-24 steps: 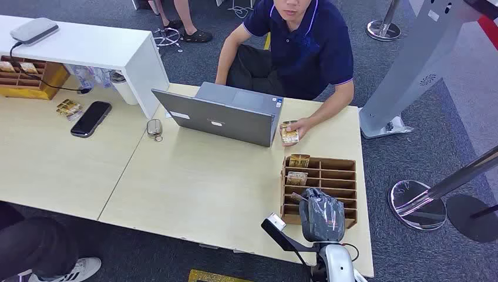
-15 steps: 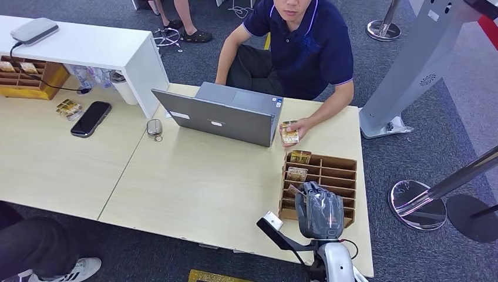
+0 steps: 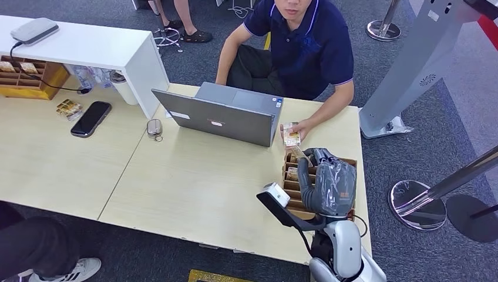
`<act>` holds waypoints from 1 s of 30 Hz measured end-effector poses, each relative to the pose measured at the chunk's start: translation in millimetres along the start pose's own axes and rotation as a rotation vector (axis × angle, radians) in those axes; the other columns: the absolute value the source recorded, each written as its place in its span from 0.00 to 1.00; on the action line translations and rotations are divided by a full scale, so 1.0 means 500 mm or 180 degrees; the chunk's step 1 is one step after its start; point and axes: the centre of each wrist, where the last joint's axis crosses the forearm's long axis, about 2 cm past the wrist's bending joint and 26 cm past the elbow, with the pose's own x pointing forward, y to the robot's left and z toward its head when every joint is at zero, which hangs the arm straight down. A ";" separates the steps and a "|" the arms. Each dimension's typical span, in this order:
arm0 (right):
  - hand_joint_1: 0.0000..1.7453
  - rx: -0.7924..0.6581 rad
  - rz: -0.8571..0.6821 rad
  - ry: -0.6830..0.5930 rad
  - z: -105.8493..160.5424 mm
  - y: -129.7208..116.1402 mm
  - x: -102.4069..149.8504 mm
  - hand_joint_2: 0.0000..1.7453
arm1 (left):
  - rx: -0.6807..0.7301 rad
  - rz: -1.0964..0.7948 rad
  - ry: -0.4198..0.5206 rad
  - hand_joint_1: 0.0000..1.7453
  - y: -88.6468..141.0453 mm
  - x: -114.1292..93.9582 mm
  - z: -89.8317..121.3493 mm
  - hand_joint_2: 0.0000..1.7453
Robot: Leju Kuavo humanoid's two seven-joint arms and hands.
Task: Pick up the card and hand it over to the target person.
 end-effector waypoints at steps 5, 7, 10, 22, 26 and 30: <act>1.00 0.0233 0.0081 -0.0037 -0.035 0.036 -0.007 1.00 | -0.0013 -0.0168 0.0018 0.00 -0.005 0.010 0.000 0.00; 1.00 0.0389 0.0145 -0.0056 -0.044 0.054 -0.013 1.00 | -0.0019 -0.0235 0.0019 0.00 -0.005 0.022 0.001 0.00; 1.00 0.0620 0.0248 -0.0068 -0.049 0.078 -0.024 1.00 | -0.0029 -0.0293 0.0020 0.00 -0.003 0.036 0.004 0.00; 1.00 0.0977 0.0533 0.0148 -0.060 0.092 -0.074 1.00 | -0.0039 -0.0345 0.0009 0.00 -0.002 0.042 0.005 0.00; 1.00 0.1033 0.0654 0.0309 -0.068 0.090 -0.093 1.00 | -0.0041 -0.0352 0.0009 0.00 -0.004 0.045 0.005 0.00; 0.82 0.0986 0.0722 0.0704 -0.072 0.088 -0.111 1.00 | -0.0035 -0.0266 0.0002 0.00 -0.010 0.038 0.002 0.00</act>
